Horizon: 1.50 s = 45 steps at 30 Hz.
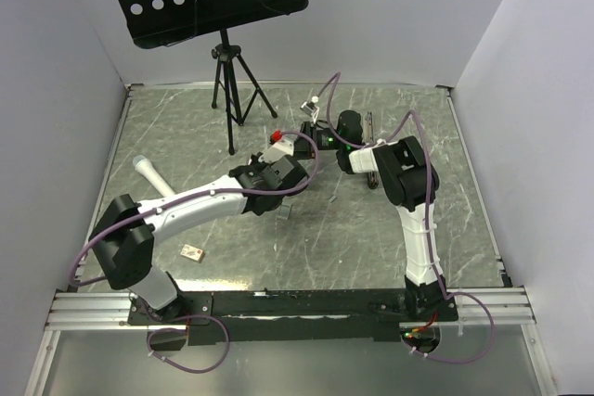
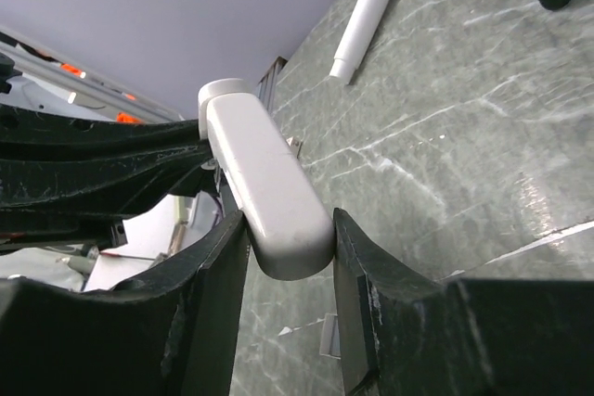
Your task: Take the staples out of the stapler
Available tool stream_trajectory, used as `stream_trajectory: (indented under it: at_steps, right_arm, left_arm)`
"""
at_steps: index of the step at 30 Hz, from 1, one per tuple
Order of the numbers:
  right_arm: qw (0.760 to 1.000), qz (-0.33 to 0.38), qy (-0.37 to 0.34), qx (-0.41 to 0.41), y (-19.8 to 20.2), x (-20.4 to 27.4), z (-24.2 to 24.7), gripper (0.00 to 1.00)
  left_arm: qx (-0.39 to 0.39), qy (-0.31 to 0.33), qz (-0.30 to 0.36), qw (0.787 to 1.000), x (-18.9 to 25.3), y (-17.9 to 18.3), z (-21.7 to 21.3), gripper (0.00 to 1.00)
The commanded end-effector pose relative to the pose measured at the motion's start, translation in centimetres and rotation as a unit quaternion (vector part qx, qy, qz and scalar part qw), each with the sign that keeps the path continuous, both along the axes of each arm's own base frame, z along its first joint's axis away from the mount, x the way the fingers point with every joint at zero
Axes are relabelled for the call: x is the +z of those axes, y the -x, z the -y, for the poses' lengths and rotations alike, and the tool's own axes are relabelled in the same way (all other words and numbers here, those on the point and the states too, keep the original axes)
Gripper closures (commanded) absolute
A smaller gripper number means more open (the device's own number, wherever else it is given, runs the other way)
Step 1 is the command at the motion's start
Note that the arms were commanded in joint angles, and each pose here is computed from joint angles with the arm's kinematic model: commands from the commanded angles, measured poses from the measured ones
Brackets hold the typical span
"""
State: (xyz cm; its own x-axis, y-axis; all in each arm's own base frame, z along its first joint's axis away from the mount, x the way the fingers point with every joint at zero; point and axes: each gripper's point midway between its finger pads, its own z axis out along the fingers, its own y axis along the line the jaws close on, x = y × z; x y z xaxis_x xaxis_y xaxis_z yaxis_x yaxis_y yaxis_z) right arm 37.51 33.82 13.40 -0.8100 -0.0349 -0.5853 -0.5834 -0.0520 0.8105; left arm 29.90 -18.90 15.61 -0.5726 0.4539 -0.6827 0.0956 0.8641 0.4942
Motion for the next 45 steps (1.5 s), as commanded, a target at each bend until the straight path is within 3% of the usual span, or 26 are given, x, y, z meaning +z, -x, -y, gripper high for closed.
stream_trajectory:
  at_steps: [1,9,16,22,25,34,40,45]
  right_arm:
    - [0.994,0.065,-0.031,-0.087,-4.3,-0.1,-0.8,0.67]
    - [0.993,0.064,-0.039,-0.09,-4.3,-0.2,-0.5,0.68]
    - [0.993,0.052,-0.021,-0.102,-4.5,-0.8,-0.1,0.68]
    - [0.99,0.032,-0.014,-0.134,-4.5,0.8,1.7,0.71]
    - [0.989,0.036,-0.013,-0.145,-4.3,2.5,3.0,0.61]
    - [0.976,0.065,0.036,-0.203,-1.5,4.8,3.5,0.43]
    - [0.973,0.06,0.05,-0.216,-0.6,5.2,3.9,0.39]
    - [0.954,0.065,0.085,-0.28,-1.1,7.0,5.6,0.3]
  left_arm:
    - [-0.028,0.051,0.018,0.998,2.9,0.5,3.3,0.99]
    - [-0.045,0.067,0.005,0.997,1.5,0.4,3.3,0.99]
    - [-0.018,0.143,-0.054,0.988,-2.0,-1.3,1.9,0.99]
    - [-0.065,0.213,-0.07,0.972,-1.5,-1.1,2.7,0.99]
    - [-0.109,0.242,-0.077,0.961,-1.7,-0.1,3.2,0.99]
    - [-0.102,0.396,-0.124,0.904,-1.1,0.9,5.0,0.99]
    - [-0.078,0.429,-0.133,0.89,-1.1,0.7,5.5,0.99]
    - [-0.046,0.449,-0.138,0.881,-1.2,0.4,5.2,0.99]
